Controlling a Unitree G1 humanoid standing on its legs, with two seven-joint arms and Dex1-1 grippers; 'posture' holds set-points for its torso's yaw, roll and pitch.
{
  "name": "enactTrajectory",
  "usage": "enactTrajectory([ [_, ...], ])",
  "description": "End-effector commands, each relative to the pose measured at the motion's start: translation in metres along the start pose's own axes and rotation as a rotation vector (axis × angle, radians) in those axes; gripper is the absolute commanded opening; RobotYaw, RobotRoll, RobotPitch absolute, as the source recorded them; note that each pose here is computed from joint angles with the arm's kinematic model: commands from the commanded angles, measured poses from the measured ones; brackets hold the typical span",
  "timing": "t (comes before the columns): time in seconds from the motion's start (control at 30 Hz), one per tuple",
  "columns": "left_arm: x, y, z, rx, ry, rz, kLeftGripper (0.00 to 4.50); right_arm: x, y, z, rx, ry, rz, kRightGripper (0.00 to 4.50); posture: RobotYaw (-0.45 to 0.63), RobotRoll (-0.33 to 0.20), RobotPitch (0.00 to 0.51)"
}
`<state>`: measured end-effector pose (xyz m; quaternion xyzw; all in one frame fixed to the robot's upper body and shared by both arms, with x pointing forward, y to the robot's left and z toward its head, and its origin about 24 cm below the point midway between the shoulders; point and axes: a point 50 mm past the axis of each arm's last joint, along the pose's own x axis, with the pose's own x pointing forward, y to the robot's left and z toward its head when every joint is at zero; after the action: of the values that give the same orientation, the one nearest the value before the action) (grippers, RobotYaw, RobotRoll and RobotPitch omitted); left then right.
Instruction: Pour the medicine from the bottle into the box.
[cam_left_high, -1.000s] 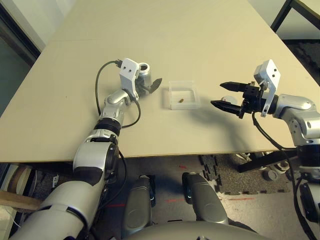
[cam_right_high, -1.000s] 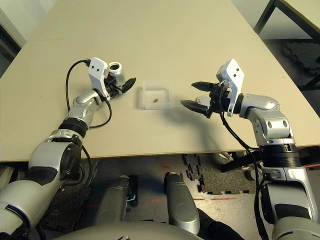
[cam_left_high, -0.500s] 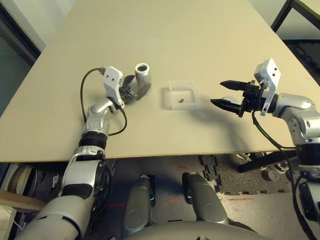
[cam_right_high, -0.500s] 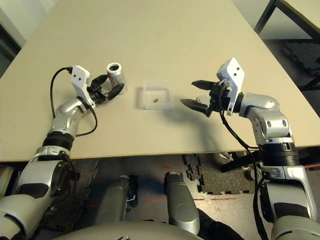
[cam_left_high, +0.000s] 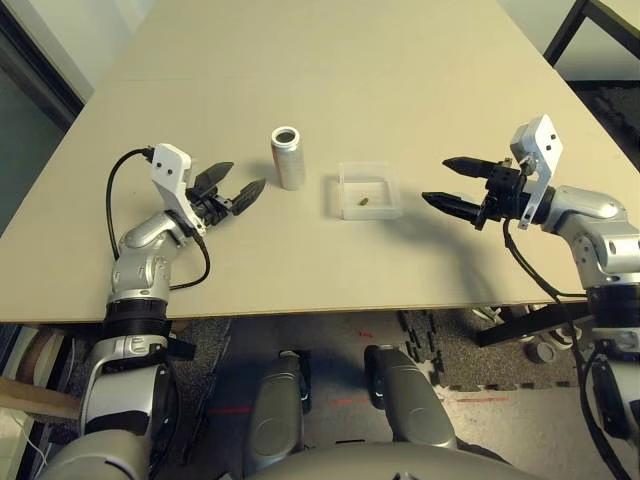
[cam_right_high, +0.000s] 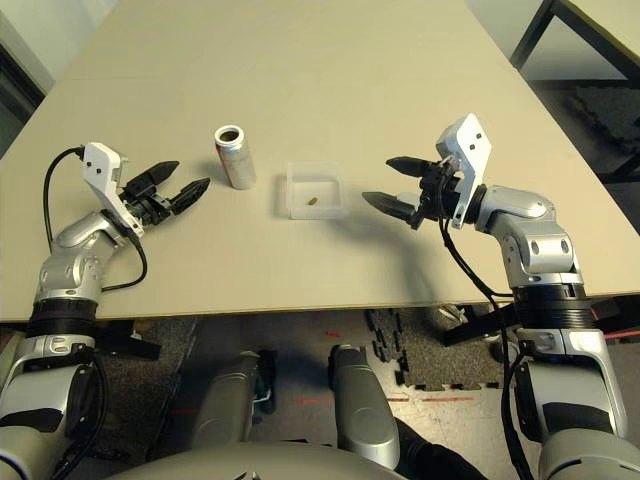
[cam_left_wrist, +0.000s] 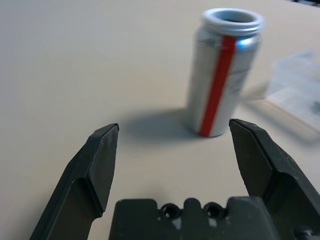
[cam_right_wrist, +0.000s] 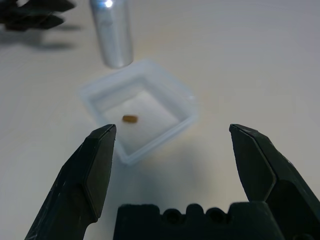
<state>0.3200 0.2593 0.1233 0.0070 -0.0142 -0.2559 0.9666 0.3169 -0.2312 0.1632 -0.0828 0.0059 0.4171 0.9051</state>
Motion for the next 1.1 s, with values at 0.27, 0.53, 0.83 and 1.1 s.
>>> enactTrajectory([
  [0.27, -0.006, 0.022, 0.013, -0.019, -0.057, 0.167, 4.43, -0.028, -0.022, 0.001, 0.059, -0.133, -0.294, 4.5, -0.14, 0.0, 0.138],
  [0.53, -0.01, 0.046, 0.02, -0.02, -0.093, 0.341, 4.43, -0.045, -0.036, -0.008, 0.078, -0.156, -0.505, 4.5, -0.15, 0.0, 0.141],
  [0.83, -0.027, 0.075, 0.027, 0.027, -0.095, 0.475, 4.43, -0.069, -0.053, -0.026, 0.113, -0.148, -0.772, 4.5, -0.14, 0.0, 0.148],
  [1.1, -0.037, 0.092, 0.033, 0.048, -0.092, 0.539, 4.43, -0.078, -0.057, -0.035, 0.125, -0.144, -0.86, 4.5, -0.14, 0.0, 0.157],
])
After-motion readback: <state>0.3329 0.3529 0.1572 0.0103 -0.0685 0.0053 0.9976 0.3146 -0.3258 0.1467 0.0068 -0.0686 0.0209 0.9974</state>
